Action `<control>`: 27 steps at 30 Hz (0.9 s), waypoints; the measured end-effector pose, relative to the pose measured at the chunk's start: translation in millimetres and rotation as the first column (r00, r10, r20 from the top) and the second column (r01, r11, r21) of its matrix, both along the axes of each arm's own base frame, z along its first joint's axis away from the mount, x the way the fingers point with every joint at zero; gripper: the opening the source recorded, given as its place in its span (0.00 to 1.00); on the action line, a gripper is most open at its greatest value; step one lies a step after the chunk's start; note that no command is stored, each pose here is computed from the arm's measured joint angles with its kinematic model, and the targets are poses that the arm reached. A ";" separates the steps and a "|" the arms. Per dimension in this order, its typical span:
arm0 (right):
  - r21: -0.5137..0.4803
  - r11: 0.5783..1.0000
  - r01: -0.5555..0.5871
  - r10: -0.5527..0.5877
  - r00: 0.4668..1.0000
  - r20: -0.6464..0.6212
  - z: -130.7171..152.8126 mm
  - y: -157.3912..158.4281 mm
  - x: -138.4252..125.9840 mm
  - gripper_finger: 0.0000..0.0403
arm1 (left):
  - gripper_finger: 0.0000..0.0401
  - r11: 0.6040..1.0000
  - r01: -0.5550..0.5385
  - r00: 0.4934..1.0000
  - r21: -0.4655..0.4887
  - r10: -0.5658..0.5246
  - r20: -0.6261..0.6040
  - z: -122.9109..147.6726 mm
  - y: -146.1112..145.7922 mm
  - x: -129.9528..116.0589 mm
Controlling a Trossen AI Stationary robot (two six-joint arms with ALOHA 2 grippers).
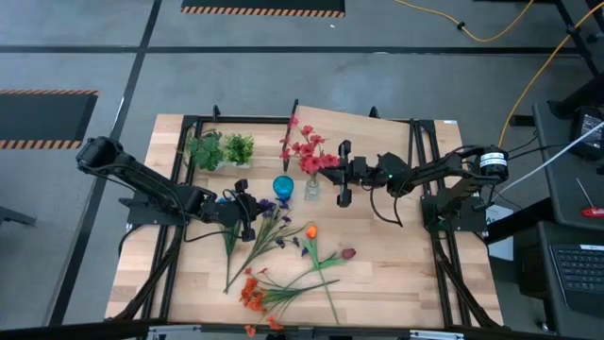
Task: Pick and place flowers into a vace then onto a shelf
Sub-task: Put the red flowers into the transparent vase
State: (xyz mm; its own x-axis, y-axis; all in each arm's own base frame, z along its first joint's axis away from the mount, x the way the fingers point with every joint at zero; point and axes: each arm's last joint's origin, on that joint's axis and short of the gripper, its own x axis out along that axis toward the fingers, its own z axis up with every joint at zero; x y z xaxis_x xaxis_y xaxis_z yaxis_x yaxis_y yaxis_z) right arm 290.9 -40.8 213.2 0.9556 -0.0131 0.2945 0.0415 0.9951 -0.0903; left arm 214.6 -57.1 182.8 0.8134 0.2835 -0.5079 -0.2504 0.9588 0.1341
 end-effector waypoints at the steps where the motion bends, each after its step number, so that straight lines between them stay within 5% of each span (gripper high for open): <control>1: 0.001 1.000 0.000 0.000 1.000 0.000 -0.7 0.0 0.3 0.00 | 0.01 1.000 0.000 1.000 0.000 0.000 0.000 0.0 0.0 0.0; 27: 0.033 0.999 0.012 -0.008 0.995 -0.100 -43.0 -2.5 13.8 0.05 | 0.01 1.000 0.000 1.000 0.000 0.000 0.000 0.0 0.0 0.0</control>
State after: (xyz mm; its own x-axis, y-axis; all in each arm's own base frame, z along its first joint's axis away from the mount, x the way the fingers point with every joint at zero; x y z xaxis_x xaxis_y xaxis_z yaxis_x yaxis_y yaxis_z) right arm 304.7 -43.3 170.2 0.9800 -0.0310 0.1965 0.0439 0.9971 -0.0616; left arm 214.6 -57.1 182.8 0.8134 0.2837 -0.5078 -0.2506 0.9587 0.1342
